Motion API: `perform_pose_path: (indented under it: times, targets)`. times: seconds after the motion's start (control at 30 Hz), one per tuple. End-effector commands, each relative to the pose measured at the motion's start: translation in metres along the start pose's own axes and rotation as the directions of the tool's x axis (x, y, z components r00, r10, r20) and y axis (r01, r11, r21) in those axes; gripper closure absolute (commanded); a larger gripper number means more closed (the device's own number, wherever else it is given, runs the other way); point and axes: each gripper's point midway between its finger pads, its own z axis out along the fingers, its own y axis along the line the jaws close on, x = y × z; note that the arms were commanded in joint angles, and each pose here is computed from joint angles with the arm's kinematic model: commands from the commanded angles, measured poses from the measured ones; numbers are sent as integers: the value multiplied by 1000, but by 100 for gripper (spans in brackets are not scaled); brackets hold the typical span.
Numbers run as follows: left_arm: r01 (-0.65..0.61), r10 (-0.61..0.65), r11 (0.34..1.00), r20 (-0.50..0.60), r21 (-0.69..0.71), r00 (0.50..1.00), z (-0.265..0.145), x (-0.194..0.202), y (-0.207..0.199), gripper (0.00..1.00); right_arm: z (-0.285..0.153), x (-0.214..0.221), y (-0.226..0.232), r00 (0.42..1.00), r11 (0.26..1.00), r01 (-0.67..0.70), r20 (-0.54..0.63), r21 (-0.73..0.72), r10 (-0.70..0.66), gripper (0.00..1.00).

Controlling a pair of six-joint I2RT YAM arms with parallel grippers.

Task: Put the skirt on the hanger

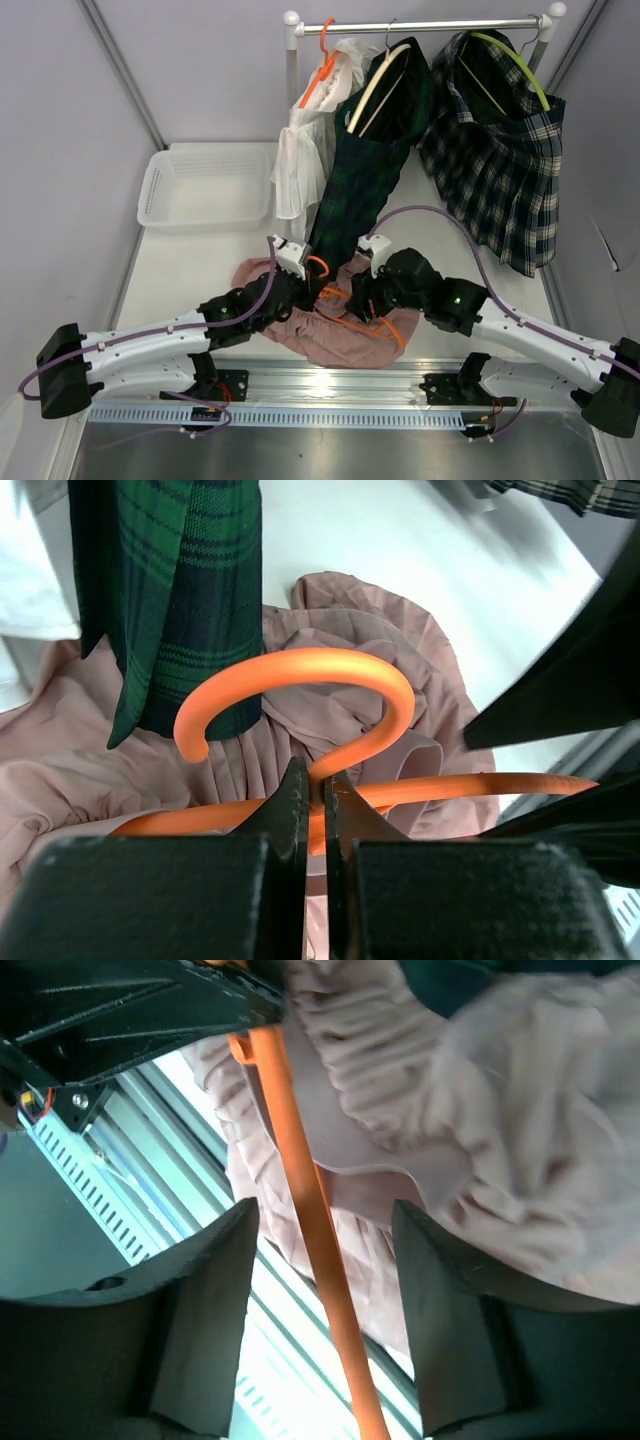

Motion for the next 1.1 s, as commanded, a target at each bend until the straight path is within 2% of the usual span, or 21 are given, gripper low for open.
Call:
perform_pose_path:
  times: [0.0,0.17,0.33,0.4,0.63,1.07]
  targets:
    - [10,-7,999,62,-36,998,-3,-13,8,100,-29,-36,-3,992,997,-48,115,64,40,36]
    - [10,-6,999,72,-44,997,-6,-15,11,100,-57,-51,-27,972,971,-174,188,167,141,32]
    - [8,-5,999,82,-43,997,-9,-17,12,100,-57,-44,-47,959,947,-263,158,184,235,40]
    - [7,-3,999,88,-40,996,-11,-19,12,100,-43,-31,-53,965,944,-260,85,203,248,46]
    - [4,0,999,96,-32,995,-12,-22,11,100,-6,-4,-31,970,973,-226,-85,51,229,52]
    - [2,0,1000,104,-20,995,-12,-26,8,100,14,15,-28,967,981,-188,-165,56,195,58]
